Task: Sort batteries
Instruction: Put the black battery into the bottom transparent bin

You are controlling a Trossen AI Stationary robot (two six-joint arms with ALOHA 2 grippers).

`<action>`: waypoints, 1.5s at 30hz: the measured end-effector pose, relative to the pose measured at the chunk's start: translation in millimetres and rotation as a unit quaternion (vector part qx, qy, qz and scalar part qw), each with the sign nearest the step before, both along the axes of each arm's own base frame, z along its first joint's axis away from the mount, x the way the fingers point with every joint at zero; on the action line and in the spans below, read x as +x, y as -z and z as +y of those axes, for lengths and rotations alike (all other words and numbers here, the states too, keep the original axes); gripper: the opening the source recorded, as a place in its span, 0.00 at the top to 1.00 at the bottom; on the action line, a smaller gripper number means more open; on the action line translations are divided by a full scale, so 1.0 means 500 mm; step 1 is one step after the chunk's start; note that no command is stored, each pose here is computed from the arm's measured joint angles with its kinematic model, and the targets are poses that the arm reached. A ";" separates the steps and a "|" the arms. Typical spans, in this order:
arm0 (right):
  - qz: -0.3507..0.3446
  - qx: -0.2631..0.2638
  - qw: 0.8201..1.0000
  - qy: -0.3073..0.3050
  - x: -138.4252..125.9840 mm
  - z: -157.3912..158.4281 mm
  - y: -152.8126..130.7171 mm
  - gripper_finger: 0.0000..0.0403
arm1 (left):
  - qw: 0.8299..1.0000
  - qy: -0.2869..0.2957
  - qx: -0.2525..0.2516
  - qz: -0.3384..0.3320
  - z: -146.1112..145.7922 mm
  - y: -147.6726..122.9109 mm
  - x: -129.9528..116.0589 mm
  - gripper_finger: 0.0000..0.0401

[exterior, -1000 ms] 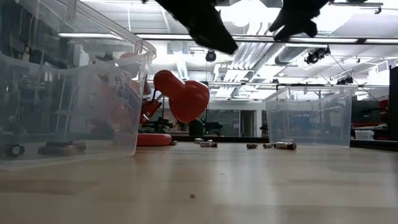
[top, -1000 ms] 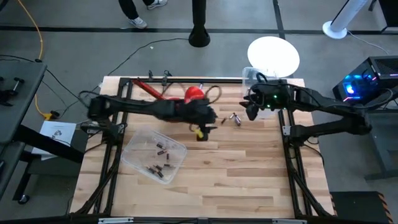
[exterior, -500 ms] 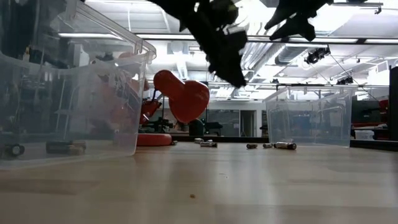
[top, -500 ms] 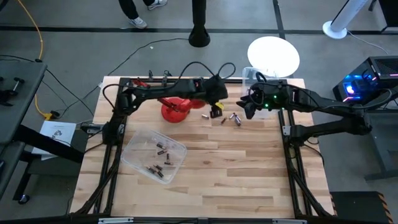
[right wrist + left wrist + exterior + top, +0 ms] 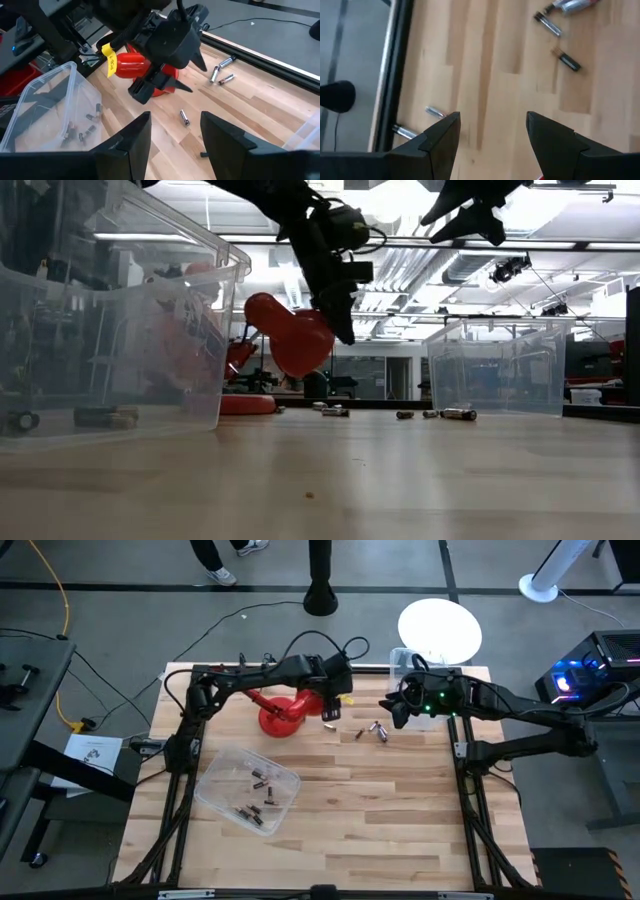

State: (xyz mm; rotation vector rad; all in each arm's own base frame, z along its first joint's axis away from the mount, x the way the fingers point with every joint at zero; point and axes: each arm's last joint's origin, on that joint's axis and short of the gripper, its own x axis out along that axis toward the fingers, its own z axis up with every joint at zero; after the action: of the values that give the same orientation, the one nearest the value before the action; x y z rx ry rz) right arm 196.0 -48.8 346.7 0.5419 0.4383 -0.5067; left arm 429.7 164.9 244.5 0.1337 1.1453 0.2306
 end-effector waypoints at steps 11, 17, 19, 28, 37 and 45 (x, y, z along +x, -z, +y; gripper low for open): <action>0.000 -0.005 1.000 -0.001 0.008 -0.002 0.002 0.59 | 0.992 0.015 -0.002 0.123 -0.002 0.015 -0.043 0.45; 0.010 -0.007 1.000 -0.004 0.017 -0.004 0.009 0.59 | 0.988 -0.011 -0.016 0.152 0.024 0.017 -0.067 0.45; 0.014 -0.007 1.000 -0.005 0.020 -0.005 0.011 0.59 | 0.986 -0.016 -0.022 0.165 0.031 0.018 -0.077 0.45; 0.015 -0.009 1.000 -0.006 0.024 -0.005 0.013 0.59 | 0.982 -0.052 -0.033 0.177 0.079 0.018 -0.108 0.45; 0.005 -0.011 1.000 -0.006 0.026 -0.006 0.010 0.59 | 0.984 -0.066 -0.054 0.157 0.092 0.017 -0.112 0.45; -0.010 -0.015 1.000 -0.005 0.029 -0.007 0.004 0.59 | 0.988 -0.103 -0.069 0.095 0.065 0.014 -0.078 0.45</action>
State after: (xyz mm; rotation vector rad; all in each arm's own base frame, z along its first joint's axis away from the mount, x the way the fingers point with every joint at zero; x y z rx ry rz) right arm 210.2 -52.2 344.5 0.5151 0.4135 -0.4973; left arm 390.7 197.2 237.3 -0.0889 1.3634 0.3263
